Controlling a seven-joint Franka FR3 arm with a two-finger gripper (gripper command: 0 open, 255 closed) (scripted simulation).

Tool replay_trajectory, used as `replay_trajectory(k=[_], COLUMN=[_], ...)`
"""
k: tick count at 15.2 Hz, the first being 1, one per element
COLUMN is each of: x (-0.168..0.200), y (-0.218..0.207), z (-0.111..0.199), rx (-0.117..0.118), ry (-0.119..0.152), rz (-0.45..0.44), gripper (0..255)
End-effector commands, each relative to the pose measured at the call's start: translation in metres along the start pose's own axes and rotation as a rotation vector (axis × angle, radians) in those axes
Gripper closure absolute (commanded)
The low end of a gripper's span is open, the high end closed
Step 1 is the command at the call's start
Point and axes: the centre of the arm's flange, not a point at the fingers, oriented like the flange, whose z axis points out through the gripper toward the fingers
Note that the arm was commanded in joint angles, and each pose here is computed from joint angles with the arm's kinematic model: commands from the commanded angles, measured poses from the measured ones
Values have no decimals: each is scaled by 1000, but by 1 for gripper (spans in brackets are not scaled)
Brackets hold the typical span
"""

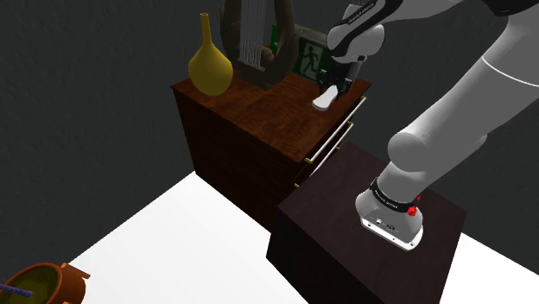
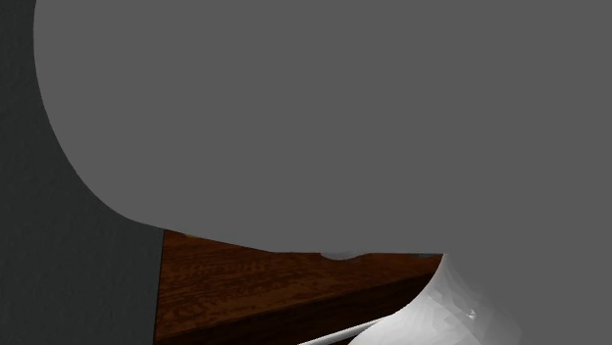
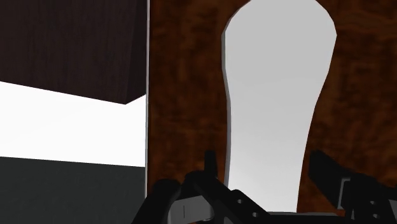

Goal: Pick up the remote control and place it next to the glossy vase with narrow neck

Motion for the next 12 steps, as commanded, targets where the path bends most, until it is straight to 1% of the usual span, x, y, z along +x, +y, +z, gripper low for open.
replay_trajectory(k=[1, 12], x=[0, -1], y=[-1, -2], z=[-11, -69], rx=[0, 0], ry=[0, 0], rz=[0, 0], gripper=[255, 255])
